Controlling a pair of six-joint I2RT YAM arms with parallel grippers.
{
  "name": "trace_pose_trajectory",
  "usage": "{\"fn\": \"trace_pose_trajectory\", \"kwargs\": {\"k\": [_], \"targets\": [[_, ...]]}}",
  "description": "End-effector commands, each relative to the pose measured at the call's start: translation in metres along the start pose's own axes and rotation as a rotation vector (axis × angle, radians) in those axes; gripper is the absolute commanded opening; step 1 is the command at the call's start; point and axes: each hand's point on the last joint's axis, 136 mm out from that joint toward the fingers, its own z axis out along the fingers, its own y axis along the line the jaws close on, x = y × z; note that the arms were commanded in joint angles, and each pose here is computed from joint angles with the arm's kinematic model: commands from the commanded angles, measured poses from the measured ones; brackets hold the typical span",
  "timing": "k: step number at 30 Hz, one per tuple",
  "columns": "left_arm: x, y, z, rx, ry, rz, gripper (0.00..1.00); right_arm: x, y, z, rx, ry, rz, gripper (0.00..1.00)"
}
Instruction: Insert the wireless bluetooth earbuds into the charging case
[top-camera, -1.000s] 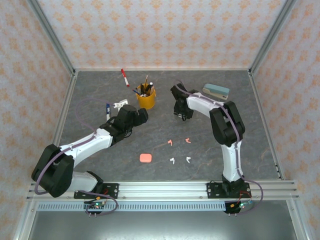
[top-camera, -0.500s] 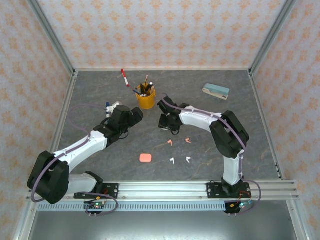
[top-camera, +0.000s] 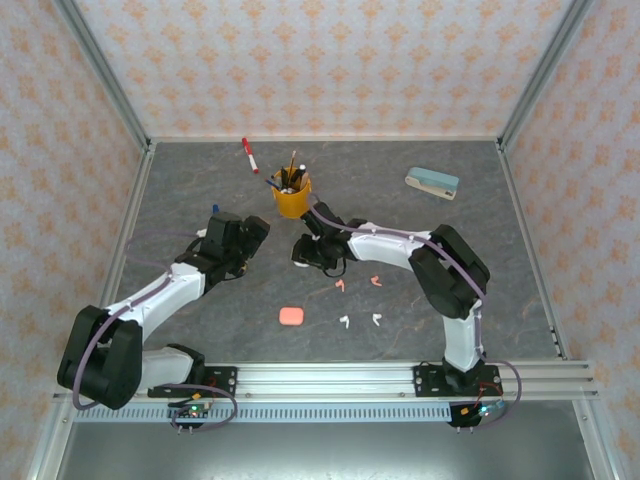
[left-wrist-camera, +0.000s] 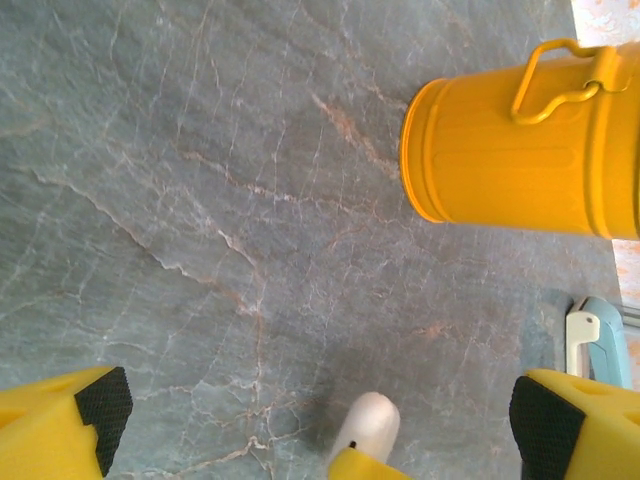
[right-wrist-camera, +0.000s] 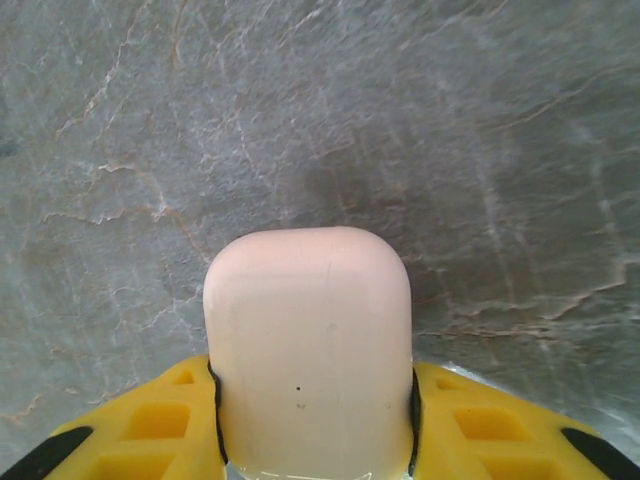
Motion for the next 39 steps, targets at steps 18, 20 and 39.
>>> {"fn": "trace_pose_trajectory", "kwargs": {"k": [18,20,39], "targets": [[0.052,-0.021,0.051,0.103,0.356,-0.358,1.0,-0.007,0.041,-0.018,-0.235,-0.113,-0.256,0.39],[0.054,-0.019,0.056,0.102,0.368,-0.383,1.0,-0.007,0.042,-0.019,-0.246,-0.122,-0.274,0.39],[-0.029,-0.004,-0.024,-0.038,-0.047,-0.103,1.0,-0.004,-0.024,-0.034,0.25,-0.15,-0.262,0.82]]}}
